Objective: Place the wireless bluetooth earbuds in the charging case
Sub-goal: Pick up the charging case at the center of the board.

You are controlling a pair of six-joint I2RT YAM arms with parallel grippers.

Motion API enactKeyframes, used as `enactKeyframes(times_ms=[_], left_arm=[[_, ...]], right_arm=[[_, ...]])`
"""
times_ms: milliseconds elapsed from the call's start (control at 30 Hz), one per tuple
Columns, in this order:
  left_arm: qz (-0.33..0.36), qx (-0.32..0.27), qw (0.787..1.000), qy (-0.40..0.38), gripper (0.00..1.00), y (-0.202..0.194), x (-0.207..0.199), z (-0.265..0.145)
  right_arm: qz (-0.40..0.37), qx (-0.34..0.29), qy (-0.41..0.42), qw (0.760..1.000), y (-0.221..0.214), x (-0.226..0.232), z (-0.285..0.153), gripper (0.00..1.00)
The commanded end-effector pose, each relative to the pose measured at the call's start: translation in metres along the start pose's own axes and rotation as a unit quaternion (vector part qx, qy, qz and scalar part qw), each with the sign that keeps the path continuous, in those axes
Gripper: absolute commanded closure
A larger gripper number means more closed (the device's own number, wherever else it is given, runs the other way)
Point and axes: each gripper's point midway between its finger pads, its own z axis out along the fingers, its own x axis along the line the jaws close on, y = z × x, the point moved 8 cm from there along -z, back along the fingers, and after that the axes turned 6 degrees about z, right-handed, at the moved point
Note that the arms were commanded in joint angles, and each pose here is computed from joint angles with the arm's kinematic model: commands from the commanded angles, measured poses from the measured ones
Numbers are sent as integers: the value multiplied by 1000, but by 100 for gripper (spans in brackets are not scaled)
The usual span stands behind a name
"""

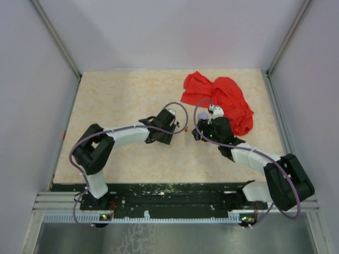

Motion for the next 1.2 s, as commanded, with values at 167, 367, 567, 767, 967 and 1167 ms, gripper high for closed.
enactKeyframes(times_ms=[167, 367, 567, 767, 967, 1167], left_arm=[[10, -11, 999, -34, 48, 4, -3, 1], [19, -25, 998, -49, 57, 5, -2, -10], [39, -59, 995, -71, 59, 3, 0, -25], [67, -111, 986, -105, 59, 3, -1, -42], [104, -166, 971, -133, 59, 10, -10, -62], [128, -205, 956, -167, 59, 15, -21, -76]], right_arm=[[-13, -18, 42, 999, 11, 13, 2, 37], [-10, -4, 65, 998, 13, 19, 2, 37], [21, 31, 105, 994, 15, 25, 8, 37], [96, 59, 196, 974, 21, 27, 13, 40], [117, 85, 263, 954, 26, 45, 16, 41], [121, 108, 305, 938, 24, 60, 19, 41]])
